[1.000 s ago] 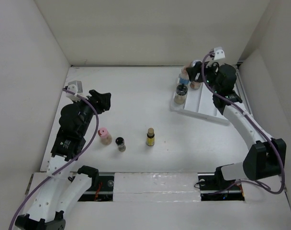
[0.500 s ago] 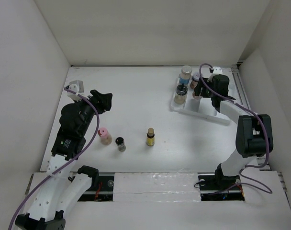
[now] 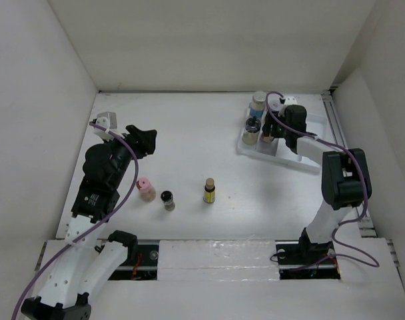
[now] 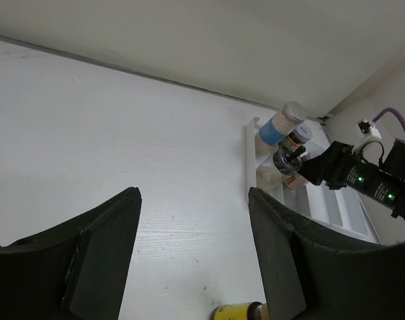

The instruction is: Organize the condiment bottles

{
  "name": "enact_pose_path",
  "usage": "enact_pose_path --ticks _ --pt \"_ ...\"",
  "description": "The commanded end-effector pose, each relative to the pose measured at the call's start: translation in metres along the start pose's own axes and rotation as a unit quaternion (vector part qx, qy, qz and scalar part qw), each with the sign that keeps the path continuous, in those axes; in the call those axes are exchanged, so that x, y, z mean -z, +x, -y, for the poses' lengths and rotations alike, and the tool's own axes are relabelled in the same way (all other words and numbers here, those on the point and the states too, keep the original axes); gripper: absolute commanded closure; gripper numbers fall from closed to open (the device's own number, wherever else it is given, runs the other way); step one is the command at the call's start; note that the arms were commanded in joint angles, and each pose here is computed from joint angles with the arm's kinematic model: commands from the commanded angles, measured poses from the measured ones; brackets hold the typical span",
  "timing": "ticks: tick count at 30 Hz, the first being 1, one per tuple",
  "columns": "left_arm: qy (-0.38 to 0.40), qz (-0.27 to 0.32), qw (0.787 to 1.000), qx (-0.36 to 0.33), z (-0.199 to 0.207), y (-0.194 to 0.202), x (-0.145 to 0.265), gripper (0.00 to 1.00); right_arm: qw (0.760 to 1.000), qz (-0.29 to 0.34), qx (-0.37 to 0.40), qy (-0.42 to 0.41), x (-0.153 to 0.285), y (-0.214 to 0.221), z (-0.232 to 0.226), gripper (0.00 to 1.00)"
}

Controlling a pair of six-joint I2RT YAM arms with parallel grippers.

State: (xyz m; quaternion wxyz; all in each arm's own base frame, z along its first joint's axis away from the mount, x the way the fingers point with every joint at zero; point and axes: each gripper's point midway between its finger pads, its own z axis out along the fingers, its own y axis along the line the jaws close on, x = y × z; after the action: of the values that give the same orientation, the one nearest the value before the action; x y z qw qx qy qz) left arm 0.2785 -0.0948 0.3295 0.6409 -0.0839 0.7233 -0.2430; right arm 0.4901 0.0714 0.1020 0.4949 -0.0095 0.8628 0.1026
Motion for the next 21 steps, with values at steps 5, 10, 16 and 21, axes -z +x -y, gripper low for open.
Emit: enact_pose_path --ticks 5,10,16,21 --pt "0.013 0.018 1.000 -0.004 0.005 -0.008 -0.001 0.39 0.995 0.094 0.024 0.007 0.004 -0.069 -0.009 0.28" --pt "0.013 0.018 1.000 -0.004 0.005 -0.008 -0.001 0.37 0.995 0.095 0.023 0.018 0.010 -0.073 -0.006 0.13" --pt "0.011 0.024 1.000 -0.003 0.006 -0.013 0.000 0.35 0.990 0.136 0.025 0.021 0.051 -0.102 -0.015 0.14" --pt "-0.018 0.028 0.999 0.011 -0.003 -0.015 -0.001 0.35 0.980 0.175 0.059 -0.073 0.097 -0.118 -0.098 0.47"
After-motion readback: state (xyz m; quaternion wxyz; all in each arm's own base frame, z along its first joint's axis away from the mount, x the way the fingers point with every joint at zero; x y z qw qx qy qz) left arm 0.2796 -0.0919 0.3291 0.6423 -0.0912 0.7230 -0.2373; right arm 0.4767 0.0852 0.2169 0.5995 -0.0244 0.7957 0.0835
